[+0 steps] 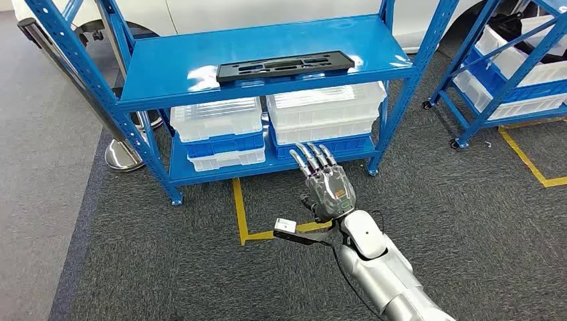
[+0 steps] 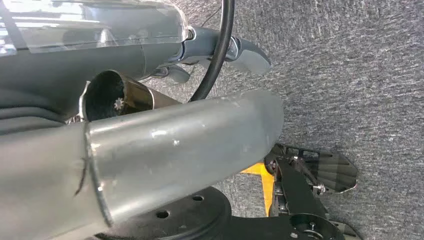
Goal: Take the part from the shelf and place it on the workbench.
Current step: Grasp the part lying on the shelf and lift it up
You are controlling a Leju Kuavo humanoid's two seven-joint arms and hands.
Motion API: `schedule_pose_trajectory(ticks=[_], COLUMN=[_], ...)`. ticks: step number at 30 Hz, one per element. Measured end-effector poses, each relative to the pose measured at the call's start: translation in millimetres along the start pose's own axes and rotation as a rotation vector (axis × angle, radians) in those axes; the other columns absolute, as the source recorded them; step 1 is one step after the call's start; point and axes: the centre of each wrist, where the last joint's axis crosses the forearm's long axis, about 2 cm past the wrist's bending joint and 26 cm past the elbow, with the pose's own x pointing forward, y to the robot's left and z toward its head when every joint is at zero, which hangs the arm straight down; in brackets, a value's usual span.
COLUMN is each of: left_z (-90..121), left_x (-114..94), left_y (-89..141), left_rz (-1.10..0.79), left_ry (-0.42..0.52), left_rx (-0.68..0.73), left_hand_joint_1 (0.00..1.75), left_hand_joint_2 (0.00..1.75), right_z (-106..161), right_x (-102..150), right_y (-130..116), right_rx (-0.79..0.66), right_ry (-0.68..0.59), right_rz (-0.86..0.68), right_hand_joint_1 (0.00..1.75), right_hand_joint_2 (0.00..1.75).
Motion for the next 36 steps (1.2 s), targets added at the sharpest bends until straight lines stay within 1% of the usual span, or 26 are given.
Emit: schedule_pose_trajectory(ticks=[10,36], left_z=[0.1,0.8], left_x=[-0.2,0.6], left_y=[-0.4,-1.9], left_rz=[-0.009,-0.035], left_ry=[-0.006,-0.028], left_rx=[0.000,-0.001], left_hand_joint_1=[0.00,0.00], left_hand_joint_2=[0.00,0.00], right_z=[-2.6,-1.9], right_x=[12.2,16.5], right_y=[1.5,3.2], right_rx=[0.002,0.013], right_ry=[-0.035,-0.039], right_rz=[-0.015,-0.033], right_hand_joint_1=[0.00,0.00], right_hand_joint_2=[1.75,1.75])
